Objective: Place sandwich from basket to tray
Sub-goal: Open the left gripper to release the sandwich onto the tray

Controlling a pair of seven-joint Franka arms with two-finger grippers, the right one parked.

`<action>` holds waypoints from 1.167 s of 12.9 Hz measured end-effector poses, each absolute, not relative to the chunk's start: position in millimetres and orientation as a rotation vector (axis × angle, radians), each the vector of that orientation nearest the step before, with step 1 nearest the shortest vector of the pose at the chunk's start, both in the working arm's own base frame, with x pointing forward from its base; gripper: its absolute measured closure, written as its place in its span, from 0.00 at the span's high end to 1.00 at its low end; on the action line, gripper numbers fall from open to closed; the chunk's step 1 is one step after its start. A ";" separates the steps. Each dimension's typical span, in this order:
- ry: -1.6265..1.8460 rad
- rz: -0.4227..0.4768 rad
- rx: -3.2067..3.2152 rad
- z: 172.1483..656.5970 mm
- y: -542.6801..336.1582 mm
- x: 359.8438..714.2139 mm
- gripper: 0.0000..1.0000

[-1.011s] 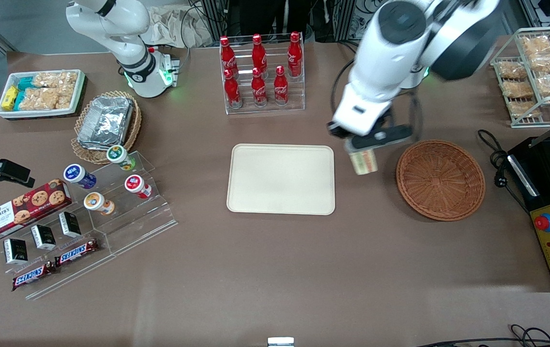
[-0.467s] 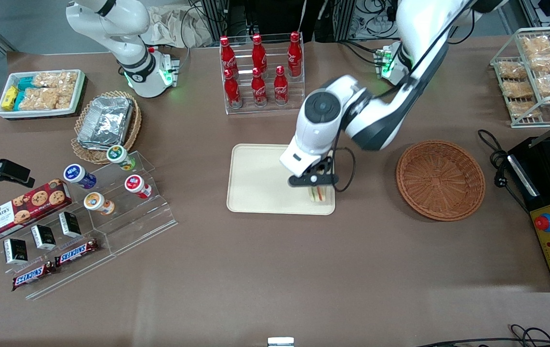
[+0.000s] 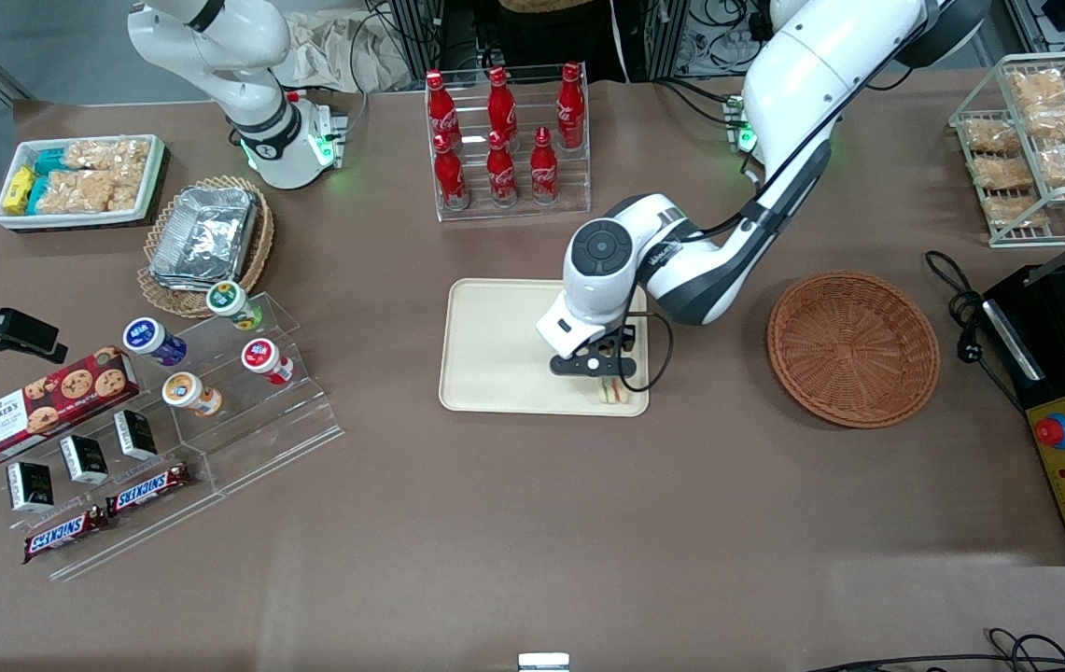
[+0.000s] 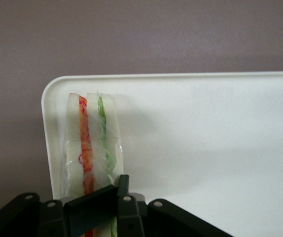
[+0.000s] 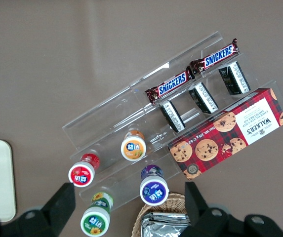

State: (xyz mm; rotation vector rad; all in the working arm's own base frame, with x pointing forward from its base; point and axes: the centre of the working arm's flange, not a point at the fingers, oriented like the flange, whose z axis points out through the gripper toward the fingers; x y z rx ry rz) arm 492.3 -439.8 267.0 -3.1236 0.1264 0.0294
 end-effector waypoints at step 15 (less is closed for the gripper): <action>-0.221 -0.080 -3.053 475.7 -405.5 527.0 1.00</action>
